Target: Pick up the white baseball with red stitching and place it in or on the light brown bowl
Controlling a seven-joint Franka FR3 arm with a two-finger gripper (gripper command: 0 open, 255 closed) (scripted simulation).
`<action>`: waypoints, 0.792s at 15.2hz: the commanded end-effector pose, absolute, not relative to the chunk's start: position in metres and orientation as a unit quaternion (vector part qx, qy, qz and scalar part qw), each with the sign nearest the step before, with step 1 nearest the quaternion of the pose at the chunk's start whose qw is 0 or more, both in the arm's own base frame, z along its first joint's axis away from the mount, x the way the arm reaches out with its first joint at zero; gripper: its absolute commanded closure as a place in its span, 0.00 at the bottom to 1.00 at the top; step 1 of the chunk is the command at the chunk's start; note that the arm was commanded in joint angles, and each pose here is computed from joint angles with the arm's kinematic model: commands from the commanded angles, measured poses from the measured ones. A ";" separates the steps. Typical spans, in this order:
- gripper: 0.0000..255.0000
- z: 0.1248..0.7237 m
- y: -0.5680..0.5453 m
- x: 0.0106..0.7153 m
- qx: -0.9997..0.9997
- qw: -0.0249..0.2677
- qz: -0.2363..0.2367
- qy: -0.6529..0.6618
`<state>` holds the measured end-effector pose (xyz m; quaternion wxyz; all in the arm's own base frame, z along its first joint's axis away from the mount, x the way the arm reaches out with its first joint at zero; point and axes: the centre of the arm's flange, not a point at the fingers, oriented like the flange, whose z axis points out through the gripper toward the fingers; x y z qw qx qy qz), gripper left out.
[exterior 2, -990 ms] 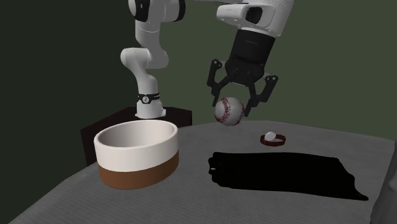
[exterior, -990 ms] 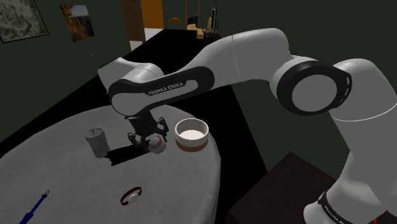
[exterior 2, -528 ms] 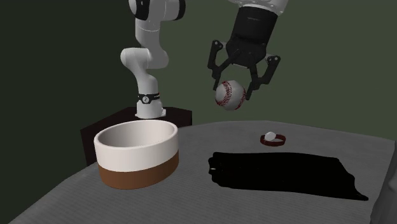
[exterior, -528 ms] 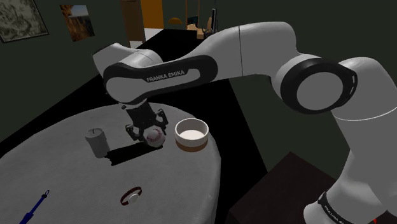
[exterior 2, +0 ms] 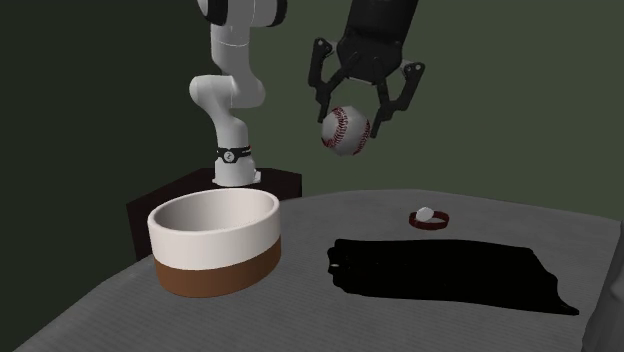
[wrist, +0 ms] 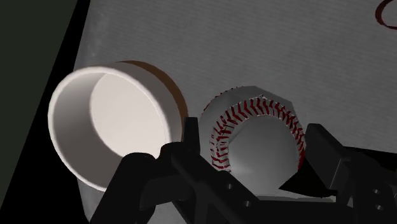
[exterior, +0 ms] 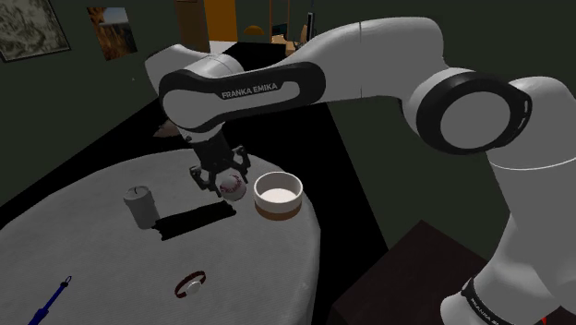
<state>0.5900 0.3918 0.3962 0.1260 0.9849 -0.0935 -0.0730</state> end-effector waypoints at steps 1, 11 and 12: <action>1.00 0.397 0.365 0.594 0.985 0.126 -0.073 -0.093; 1.00 0.403 0.235 0.617 0.985 0.126 -0.073 -0.093; 1.00 0.403 0.222 0.620 0.985 0.126 -0.073 -0.093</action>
